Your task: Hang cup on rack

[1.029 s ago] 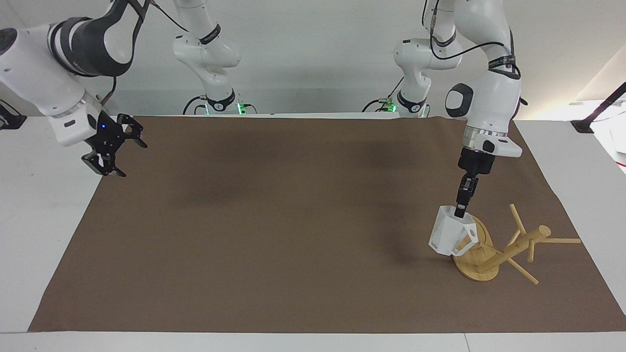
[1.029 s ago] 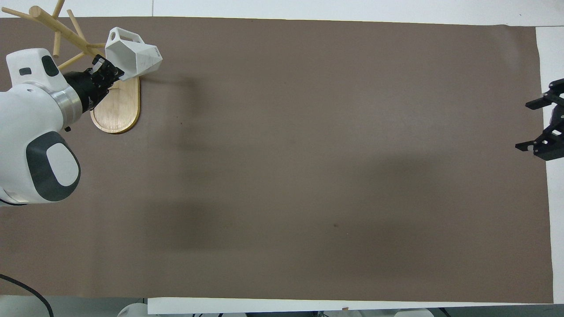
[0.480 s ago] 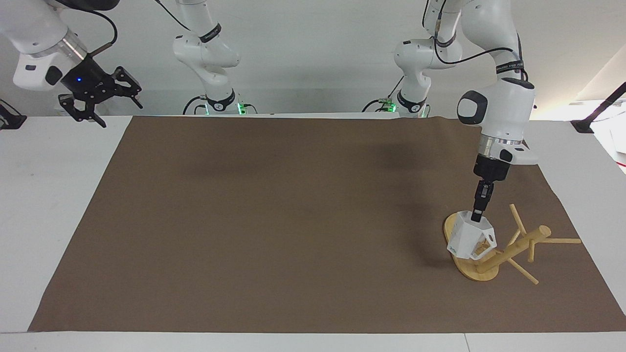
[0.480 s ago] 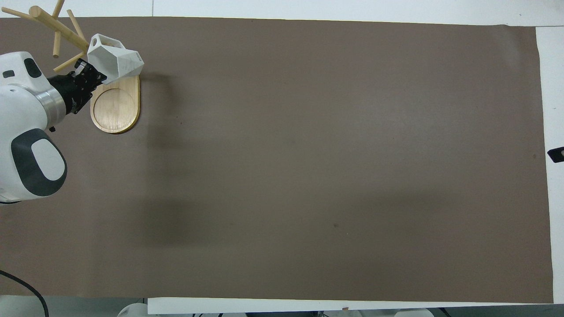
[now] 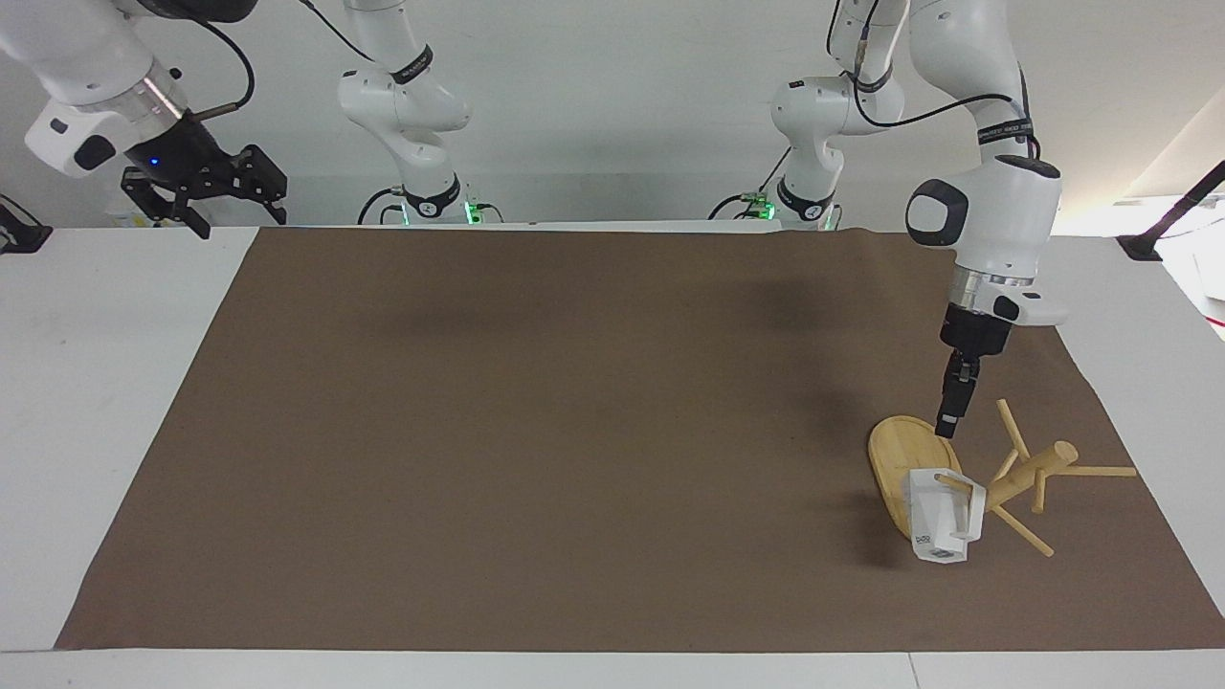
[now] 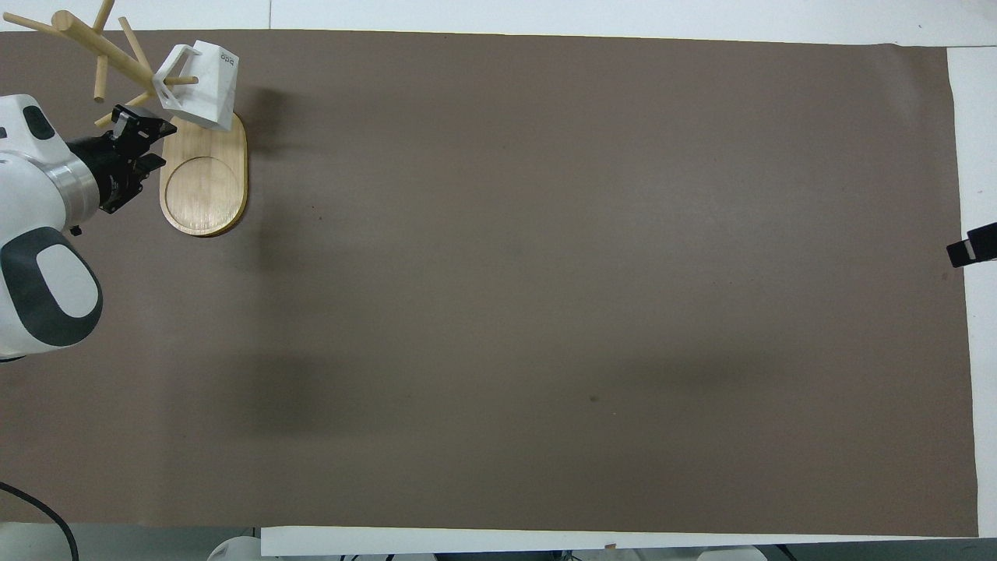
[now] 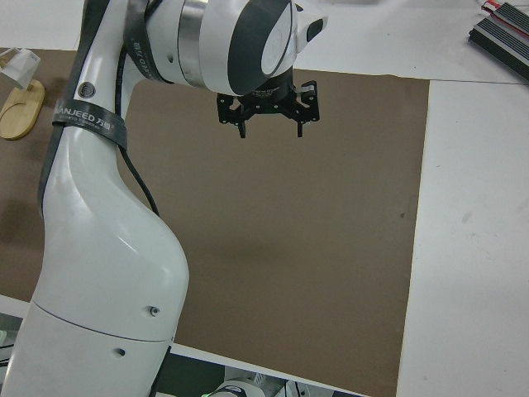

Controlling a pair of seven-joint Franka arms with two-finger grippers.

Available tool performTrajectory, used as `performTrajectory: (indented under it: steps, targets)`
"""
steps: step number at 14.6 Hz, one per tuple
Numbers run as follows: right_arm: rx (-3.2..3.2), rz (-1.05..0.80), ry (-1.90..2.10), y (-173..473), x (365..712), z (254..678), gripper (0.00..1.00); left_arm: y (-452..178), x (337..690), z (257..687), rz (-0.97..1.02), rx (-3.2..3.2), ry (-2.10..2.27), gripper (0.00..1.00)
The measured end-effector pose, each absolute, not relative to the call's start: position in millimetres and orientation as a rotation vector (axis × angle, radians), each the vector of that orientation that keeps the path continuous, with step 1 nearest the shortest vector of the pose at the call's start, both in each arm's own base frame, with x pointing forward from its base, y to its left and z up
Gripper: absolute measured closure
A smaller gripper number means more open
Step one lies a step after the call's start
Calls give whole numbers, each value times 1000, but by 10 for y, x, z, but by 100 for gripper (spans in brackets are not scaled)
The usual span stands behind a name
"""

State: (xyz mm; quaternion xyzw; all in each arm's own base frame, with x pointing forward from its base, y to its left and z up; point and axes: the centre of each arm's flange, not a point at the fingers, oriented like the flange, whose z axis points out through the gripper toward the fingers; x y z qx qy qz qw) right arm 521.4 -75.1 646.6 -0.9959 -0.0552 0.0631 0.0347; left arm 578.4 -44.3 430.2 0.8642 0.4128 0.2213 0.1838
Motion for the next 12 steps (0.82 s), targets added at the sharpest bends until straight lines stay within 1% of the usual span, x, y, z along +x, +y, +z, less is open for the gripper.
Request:
performTrajectory:
  steps: [1,3,8,10,12]
  targets:
    - [-3063,206,-142,-746,5209,6459,0,-405,5775,4295,601,2448,1173,20]
    - [-3064,228,-124,-703,5200,6449,0,-390,5698,4355,503,2522,1144,0]
    - [-3078,246,-46,-714,5153,6476,0,-396,5303,4923,303,2931,795,0]
    - [-3075,261,-36,-747,5151,6437,0,-363,5241,5081,219,3061,578,0]
    - [-3072,273,-35,-749,5150,6406,0,-344,5203,5186,108,3143,270,0]
